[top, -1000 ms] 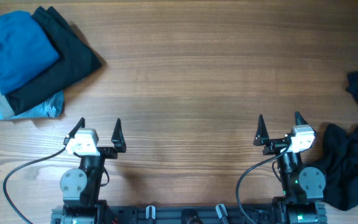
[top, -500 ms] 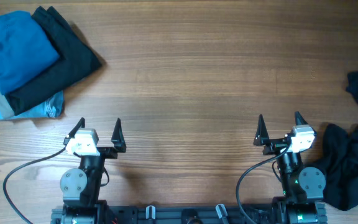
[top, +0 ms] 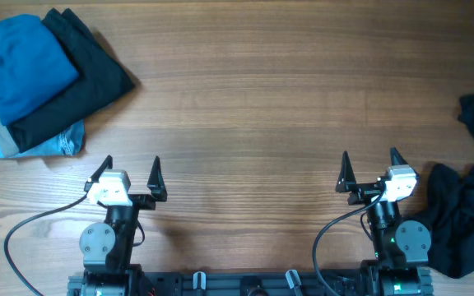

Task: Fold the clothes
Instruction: 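Reach the right gripper toward the crumpled black T-shirt on the right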

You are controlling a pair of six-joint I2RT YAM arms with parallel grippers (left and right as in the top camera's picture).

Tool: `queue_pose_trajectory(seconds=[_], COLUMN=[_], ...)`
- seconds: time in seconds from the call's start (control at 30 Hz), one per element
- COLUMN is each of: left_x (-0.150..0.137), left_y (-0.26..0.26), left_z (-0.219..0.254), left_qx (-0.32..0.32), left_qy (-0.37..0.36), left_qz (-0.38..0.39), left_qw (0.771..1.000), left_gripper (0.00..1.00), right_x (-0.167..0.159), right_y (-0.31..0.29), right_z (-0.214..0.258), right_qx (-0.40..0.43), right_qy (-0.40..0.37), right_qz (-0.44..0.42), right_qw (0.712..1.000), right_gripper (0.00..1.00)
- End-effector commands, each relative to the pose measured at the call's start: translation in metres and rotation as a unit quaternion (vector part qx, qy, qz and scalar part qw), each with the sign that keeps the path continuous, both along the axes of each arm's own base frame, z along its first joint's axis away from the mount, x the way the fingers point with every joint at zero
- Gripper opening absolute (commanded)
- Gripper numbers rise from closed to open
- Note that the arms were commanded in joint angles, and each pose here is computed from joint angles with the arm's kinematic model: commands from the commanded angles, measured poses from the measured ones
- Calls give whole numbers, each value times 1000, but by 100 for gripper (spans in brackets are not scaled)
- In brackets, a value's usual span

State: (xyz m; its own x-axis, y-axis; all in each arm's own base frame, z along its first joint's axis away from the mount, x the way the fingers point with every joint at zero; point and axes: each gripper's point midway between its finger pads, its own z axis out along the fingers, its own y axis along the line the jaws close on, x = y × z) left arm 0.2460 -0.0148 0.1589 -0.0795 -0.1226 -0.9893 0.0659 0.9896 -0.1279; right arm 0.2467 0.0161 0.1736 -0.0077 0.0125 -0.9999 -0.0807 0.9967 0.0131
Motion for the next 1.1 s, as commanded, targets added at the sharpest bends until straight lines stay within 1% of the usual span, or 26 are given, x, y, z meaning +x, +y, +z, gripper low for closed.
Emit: queue_pose_trajectory(seconds=[0.0,0.07,0.2,0.27,0.37,0.43,0.53,0.63,0.67,0.73,0.83,0.87,0.9,0.93,0.97,1.0,1.03,1.07], left_x=[0,0,0,0,-1,-4,-12,-17,-17,-11,1,7,12,18,20,22,23,23], left_y=[-4,-4,-5,-5,-4,-4,-4,-4,-4,-4,-5,-7,-9,-12,-16,-19,-19,-19], left_z=[-1,-1,-1,-1,2,7,9,12,14,18,21,22,22,20,18,12,6,3], left_qx=[8,7,5,-20,-21,-21,-20,-19,-19,-18,-27,-27,-28,-31,-34,-37,-37,-38], left_qy=[-2,-2,-2,1,0,8,46,88,115,144,194,228,241,260,269,280,292,299], left_qz=[-10,-11,-13,-11,-11,-10,-10,-9,-8,-7,-6,-10,-14,-22,-31,-38,-38,-38], left_qw=[1000,1000,1000,1000,1000,1000,999,996,993,989,981,973,970,965,962,958,955,953], left_gripper=[100,100,100,100,100,100,100,100,100,100,100,100,100,100,100,100,100,100], right_x=[-1,-1,-1,-1,-4,-5,-5,-2,0,5,19,25,26,25,21,7,-11,-19], right_y=[2,2,2,2,1,-1,-9,-20,-27,-31,-21,-17,-20,-32,-48,-78,-102,-111], right_z=[2,3,2,0,-6,-1,11,12,11,10,9,5,0,-9,-16,-27,-39,-47], right_qx=[-5,-3,66,87,83,83,79,69,59,49,47,50,48,52,65,88,113,122], right_qy=[-6,-7,1,12,58,79,115,183,230,284,345,368,379,392,400,409,416,424], right_qz=[6,6,6,5,-2,-7,-35,-72,-95,-111,-87,-78,-88,-128,-188,-297,-387,-417], right_qw=[1000,1000,998,996,995,993,990,978,967,951,933,925,920,909,895,858,815,794], right_gripper=[100,100,100,100,100,100,100,100,100,100,100,100,100,100,99,99,100,100])
